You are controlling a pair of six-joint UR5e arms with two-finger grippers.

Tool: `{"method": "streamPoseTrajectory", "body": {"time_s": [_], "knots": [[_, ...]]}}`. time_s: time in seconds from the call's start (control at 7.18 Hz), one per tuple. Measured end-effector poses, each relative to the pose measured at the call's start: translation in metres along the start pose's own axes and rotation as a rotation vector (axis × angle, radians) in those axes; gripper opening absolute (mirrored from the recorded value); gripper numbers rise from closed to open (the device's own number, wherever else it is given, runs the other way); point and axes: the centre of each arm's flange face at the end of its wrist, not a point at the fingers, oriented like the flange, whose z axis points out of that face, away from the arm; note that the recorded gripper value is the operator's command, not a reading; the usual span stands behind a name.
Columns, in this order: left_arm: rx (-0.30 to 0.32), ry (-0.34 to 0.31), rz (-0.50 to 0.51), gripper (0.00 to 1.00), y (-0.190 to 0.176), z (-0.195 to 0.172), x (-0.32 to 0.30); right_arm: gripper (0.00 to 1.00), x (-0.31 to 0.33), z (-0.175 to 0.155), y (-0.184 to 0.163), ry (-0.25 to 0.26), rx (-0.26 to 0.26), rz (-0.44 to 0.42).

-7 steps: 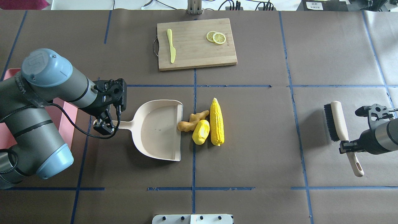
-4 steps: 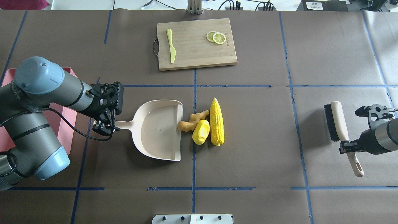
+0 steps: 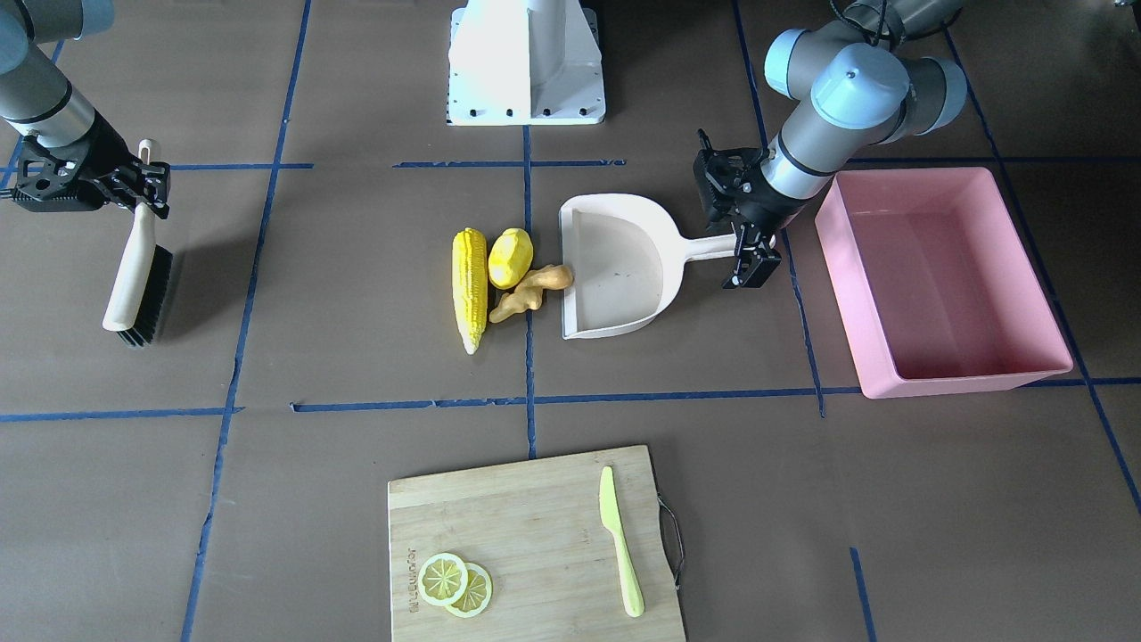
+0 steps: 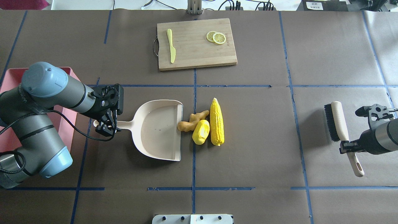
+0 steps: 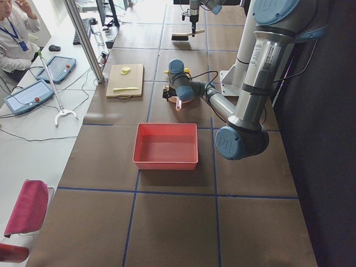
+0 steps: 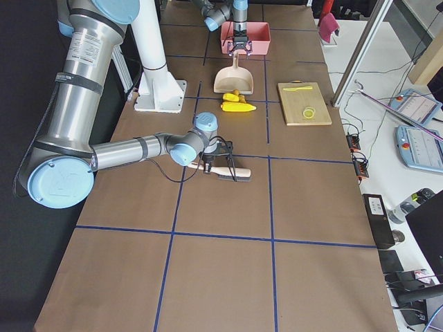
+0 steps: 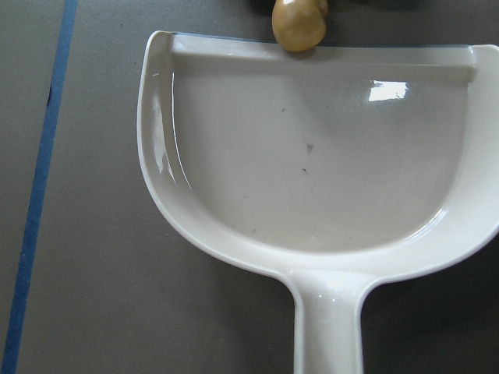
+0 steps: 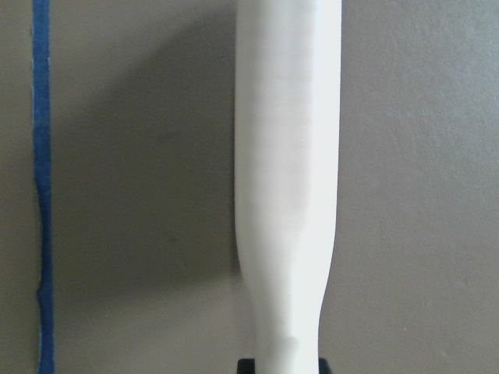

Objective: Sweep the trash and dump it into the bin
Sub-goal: 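Grasp the dustpan handle with the left gripper and slide it toward the produce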

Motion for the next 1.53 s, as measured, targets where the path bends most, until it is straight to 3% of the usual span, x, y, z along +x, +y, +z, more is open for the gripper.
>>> {"method": "streamPoseTrajectory", "body": {"time_s": [0.42, 0.56, 0.84, 0.97, 1.53], "knots": [[0.028, 0.022, -0.021, 0.99, 0.0, 0.026, 0.011, 0.0, 0.001, 0.0, 0.0, 0.002, -0.001, 0.0], [0.03, 0.03, -0.025, 0.85, -0.002, 0.03, 0.016, 0.0, 0.001, 0.001, 0.0, 0.003, -0.001, 0.0], [0.036, 0.038, -0.027, 0.42, -0.009, 0.032, 0.021, 0.0, 0.002, 0.001, 0.001, 0.003, -0.001, 0.001], [0.038, 0.038, -0.027, 0.3, -0.012, 0.032, 0.022, 0.0, 0.002, 0.001, 0.001, 0.004, -0.001, 0.001], [0.044, 0.033, -0.026, 0.1, -0.019, 0.027, 0.022, 0.0, 0.002, 0.001, 0.0, 0.004, -0.001, 0.001]]}}
